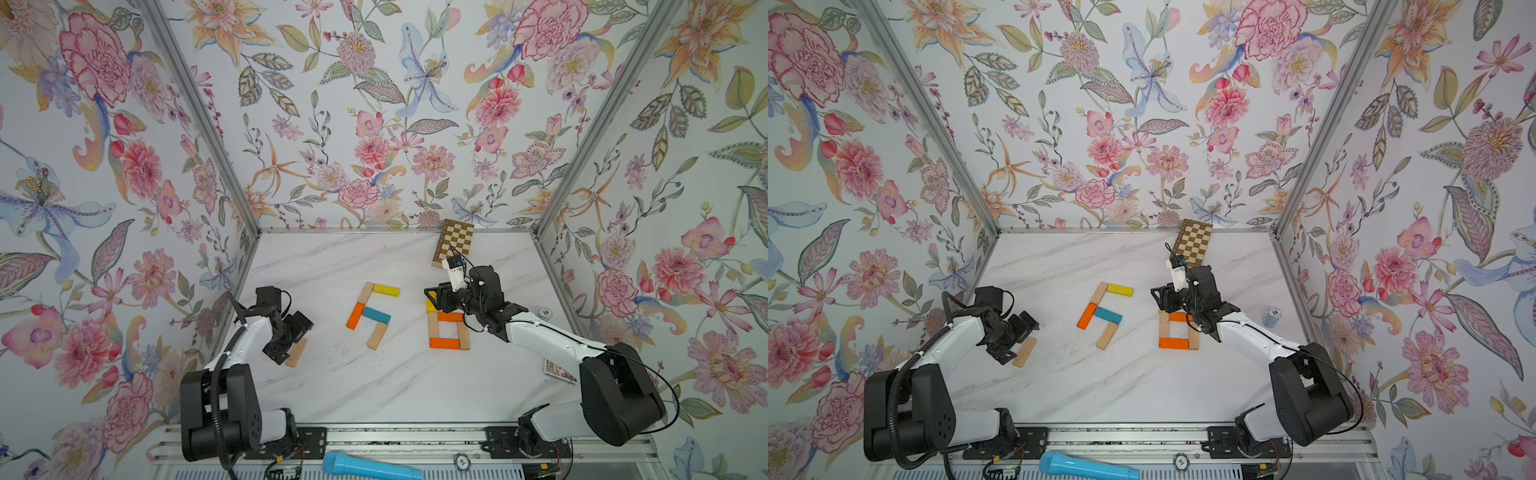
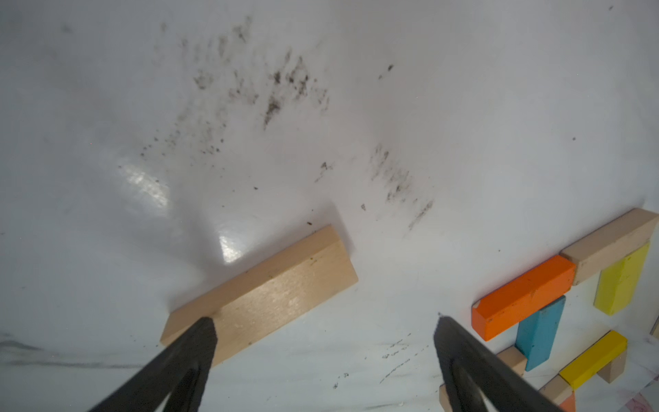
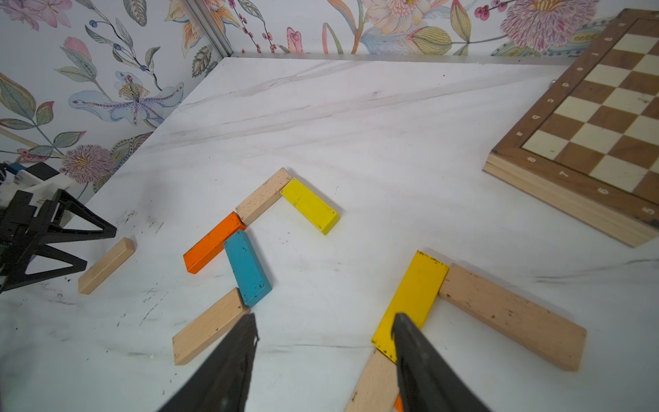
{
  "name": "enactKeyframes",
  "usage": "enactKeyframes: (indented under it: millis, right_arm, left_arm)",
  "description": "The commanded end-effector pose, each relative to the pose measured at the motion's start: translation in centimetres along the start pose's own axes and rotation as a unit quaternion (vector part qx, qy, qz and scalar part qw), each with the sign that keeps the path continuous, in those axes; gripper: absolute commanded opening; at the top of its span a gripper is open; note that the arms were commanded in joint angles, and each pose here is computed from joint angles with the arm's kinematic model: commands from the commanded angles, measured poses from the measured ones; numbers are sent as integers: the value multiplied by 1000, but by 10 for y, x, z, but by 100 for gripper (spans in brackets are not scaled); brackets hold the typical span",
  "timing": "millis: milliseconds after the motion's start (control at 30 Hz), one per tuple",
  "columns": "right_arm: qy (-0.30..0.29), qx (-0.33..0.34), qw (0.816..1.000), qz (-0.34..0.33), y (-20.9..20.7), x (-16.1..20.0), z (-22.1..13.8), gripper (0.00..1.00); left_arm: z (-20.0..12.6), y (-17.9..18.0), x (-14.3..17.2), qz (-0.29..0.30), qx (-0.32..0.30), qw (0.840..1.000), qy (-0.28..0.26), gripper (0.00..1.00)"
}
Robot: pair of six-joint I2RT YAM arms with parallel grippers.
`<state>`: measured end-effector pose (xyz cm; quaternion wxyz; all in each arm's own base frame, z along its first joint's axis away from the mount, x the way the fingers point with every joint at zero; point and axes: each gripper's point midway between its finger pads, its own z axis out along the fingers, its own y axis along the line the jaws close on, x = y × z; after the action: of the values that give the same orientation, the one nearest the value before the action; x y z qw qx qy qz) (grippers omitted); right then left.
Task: Assemble the number 6 with building blocks
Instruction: Move the building block to the center of the board.
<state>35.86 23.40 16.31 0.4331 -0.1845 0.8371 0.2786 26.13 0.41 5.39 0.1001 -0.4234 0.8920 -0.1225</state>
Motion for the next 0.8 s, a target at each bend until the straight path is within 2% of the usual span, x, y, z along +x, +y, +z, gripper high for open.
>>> enactKeyframes:
  millis: [0,67,167,367,533,667,767]
  right_arm:
    - [-5,-12,1000,-7,9,-3,-3,62]
    - [-4,-11,1000,-7,11,-2,-3,62]
    - [-7,-10,1000,-9,12,-2,-6,62]
    - [-11,-8,1000,-14,17,0,-14,62]
    - [-15,-4,1000,-16,19,1,-22,63]
    - [-17,-2,1000,-19,21,1,-28,63]
    - [-19,-2,1000,-21,22,2,-30,63]
  left_arm:
    - [-16,9,-7,-44,-31,998,-36,99]
    - [-22,22,-9,-60,-67,995,-45,99]
    - [-28,29,-22,-37,-90,993,-73,99]
    - [13,27,-10,4,-49,999,-17,99]
    - [34,23,-5,26,-15,1000,-7,99]
    - [33,12,7,26,3,1000,2,99]
    - [26,-8,24,15,41,999,-1,99]
